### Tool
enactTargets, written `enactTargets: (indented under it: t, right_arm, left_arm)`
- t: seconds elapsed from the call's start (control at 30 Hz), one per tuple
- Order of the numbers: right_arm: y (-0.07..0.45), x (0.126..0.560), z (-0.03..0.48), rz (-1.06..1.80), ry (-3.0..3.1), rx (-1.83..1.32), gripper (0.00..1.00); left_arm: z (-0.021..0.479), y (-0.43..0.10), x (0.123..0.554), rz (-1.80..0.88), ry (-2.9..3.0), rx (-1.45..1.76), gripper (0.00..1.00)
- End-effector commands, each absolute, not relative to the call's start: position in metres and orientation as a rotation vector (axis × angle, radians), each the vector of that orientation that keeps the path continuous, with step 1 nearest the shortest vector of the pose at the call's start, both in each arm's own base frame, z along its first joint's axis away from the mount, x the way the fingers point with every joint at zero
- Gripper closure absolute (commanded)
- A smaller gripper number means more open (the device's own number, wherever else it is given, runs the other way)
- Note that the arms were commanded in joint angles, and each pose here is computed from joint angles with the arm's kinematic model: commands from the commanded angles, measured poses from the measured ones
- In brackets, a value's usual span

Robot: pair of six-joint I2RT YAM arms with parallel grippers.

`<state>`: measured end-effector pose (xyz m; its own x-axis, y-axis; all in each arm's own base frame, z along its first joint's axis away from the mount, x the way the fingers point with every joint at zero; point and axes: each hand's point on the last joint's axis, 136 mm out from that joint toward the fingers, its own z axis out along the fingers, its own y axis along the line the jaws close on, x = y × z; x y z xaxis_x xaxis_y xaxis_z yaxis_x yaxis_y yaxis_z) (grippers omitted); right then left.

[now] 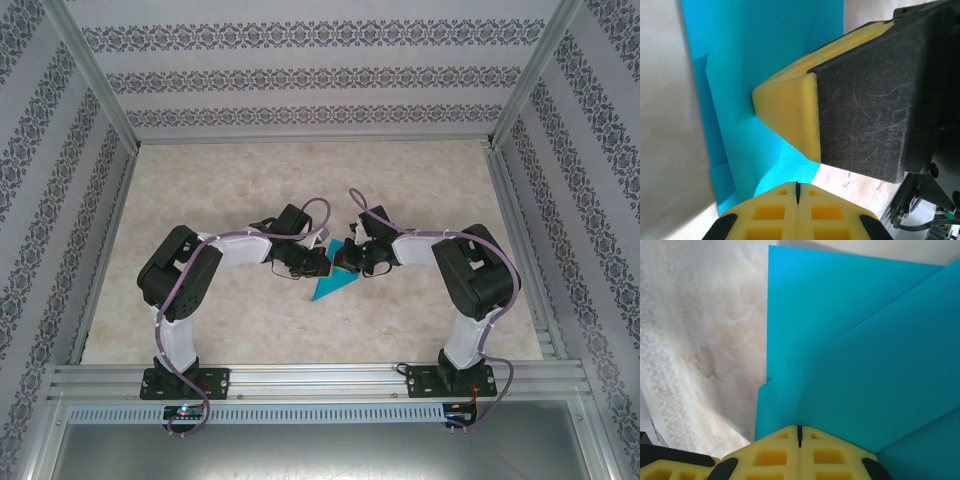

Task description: Fold a paper plane with a square sheet of paper (pick it up from the middle)

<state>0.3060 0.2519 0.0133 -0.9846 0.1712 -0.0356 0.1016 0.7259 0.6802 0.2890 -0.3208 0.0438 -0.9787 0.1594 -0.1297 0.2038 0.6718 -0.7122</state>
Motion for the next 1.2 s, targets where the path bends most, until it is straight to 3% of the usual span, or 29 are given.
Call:
enactTargets:
  t: [0.0,0.4,0.8,1.17]
  right_arm:
    - [0.218,0.276,-0.04,0.828,3.028,0.347,1.0]
    - [0.211,0.269,-0.048,0.768,3.067,0.371,1.0]
    - [0.211,0.268,-0.052,0.76,3.081,0.376,1.0]
    - [0.21,0.264,-0.056,0.748,3.102,0.376,1.0]
  left_arm:
    - [0.04,-0.325,0.279,-1.248,2.84,0.309,0.98]
    - [0.009,-0.298,0.25,-1.075,3.018,0.274,0.97]
    - [0.041,-0.307,0.247,-1.126,2.944,0.313,0.95]
    - [0.01,-0.295,0.229,-1.056,3.07,0.263,0.95]
